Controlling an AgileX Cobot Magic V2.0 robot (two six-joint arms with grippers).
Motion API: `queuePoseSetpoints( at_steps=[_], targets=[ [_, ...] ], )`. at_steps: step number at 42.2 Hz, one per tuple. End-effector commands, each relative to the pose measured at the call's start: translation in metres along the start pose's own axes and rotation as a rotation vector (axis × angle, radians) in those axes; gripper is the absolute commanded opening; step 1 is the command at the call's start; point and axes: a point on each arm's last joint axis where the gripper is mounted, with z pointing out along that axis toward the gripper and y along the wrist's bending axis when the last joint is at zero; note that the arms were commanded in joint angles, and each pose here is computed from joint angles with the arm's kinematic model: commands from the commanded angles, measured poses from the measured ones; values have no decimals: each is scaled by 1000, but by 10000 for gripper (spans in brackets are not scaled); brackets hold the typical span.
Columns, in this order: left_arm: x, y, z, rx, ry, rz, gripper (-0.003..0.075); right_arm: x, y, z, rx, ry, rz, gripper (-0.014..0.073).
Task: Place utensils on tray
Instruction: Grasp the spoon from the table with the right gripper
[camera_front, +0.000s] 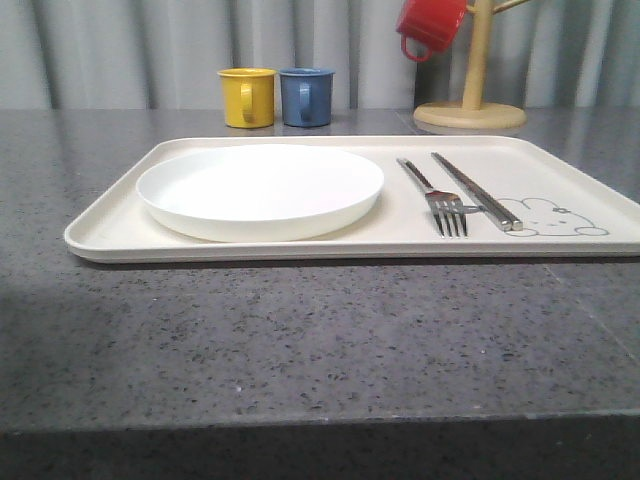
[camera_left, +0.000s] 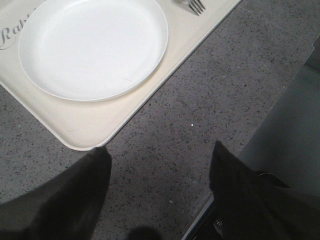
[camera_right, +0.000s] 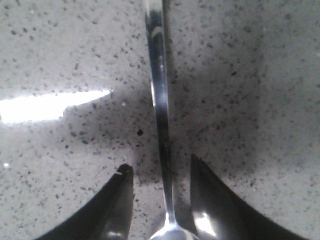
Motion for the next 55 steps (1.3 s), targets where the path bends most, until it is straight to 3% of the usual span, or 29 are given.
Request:
queuePoseSetpoints(
  at_steps=[1,9,17,19,27,34,42,48,55],
  targets=[
    [-13,-1,-7,1,-101,-10,420,4,-3,-16,6,-10,-5,311],
    [-13,-1,-7,1,-101,-10,420,3,-3,-14,3,-2,-5,284],
    [-13,-1,-7,1,-101,-10,420,3,-1,-14,-16,-4,1,10],
    [-13,-1,-7,1,-101,-10,420,3,-1,-14,-21,-5,2,-25],
    [-13,-1,-7,1,-101,-10,420,4,8,-24,-89,-21,14,-34],
    [-13,-1,-7,1,-101,-10,420,10,36,-52,-220,-72,-5,-34],
    [-13,-1,-7,1,-101,-10,420,17,96,-75,-378,-119,-119,-34],
    [-13,-1,-7,1,-101,-10,420,19,134,-72,-400,-99,-213,-34],
    [-13,-1,-7,1,-101,-10,420,14,162,-55,-411,-57,-166,-34]
  ],
)
